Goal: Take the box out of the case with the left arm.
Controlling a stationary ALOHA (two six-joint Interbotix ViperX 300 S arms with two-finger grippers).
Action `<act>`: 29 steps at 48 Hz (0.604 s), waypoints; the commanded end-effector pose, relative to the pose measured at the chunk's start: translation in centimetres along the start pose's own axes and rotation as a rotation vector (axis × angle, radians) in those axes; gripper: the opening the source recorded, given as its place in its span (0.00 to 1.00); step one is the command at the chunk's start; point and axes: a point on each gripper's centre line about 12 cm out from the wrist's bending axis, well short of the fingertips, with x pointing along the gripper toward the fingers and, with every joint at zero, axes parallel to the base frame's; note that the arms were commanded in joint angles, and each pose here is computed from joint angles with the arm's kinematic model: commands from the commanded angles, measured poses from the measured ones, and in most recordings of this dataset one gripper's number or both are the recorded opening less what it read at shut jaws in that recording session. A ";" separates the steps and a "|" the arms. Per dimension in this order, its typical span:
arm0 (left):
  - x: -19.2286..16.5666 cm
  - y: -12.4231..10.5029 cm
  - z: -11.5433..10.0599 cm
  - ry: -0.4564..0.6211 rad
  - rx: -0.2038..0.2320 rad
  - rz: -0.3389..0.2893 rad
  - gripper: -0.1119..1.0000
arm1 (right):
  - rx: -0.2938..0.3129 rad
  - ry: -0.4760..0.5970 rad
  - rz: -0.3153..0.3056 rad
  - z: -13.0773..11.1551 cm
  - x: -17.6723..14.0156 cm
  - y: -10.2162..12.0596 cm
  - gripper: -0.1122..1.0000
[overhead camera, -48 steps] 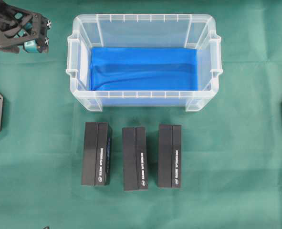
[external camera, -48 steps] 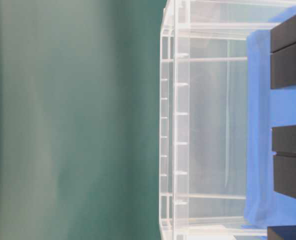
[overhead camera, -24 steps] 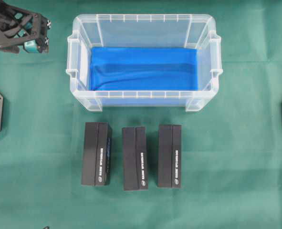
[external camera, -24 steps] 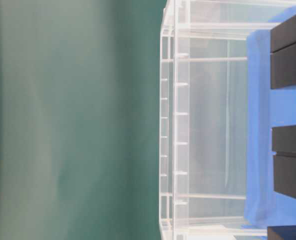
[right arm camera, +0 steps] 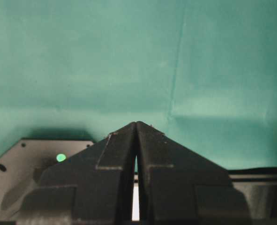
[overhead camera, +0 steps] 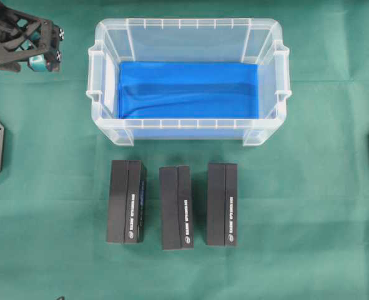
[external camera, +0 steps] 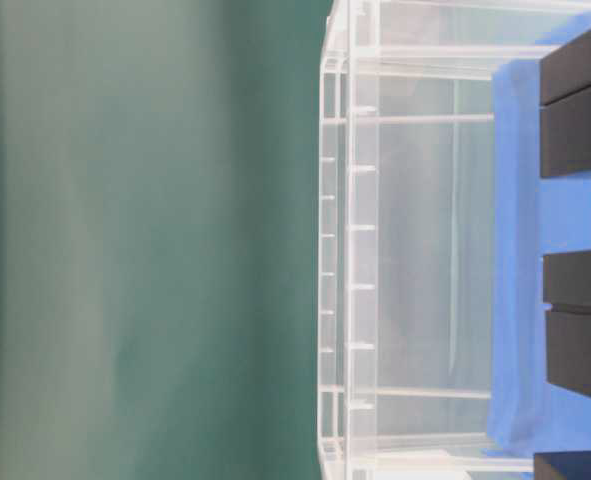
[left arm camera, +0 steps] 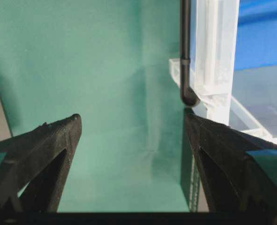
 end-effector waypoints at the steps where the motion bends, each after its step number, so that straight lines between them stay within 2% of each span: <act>1: -0.8 -0.2 0.0 -0.008 0.001 -0.027 0.88 | 0.006 -0.013 -0.002 0.2 -0.3 -0.1 0.10; 29: -0.8 -0.3 0.0 -0.010 -0.002 -0.032 0.88 | 0.006 -0.013 -0.002 0.2 -0.3 -0.1 0.10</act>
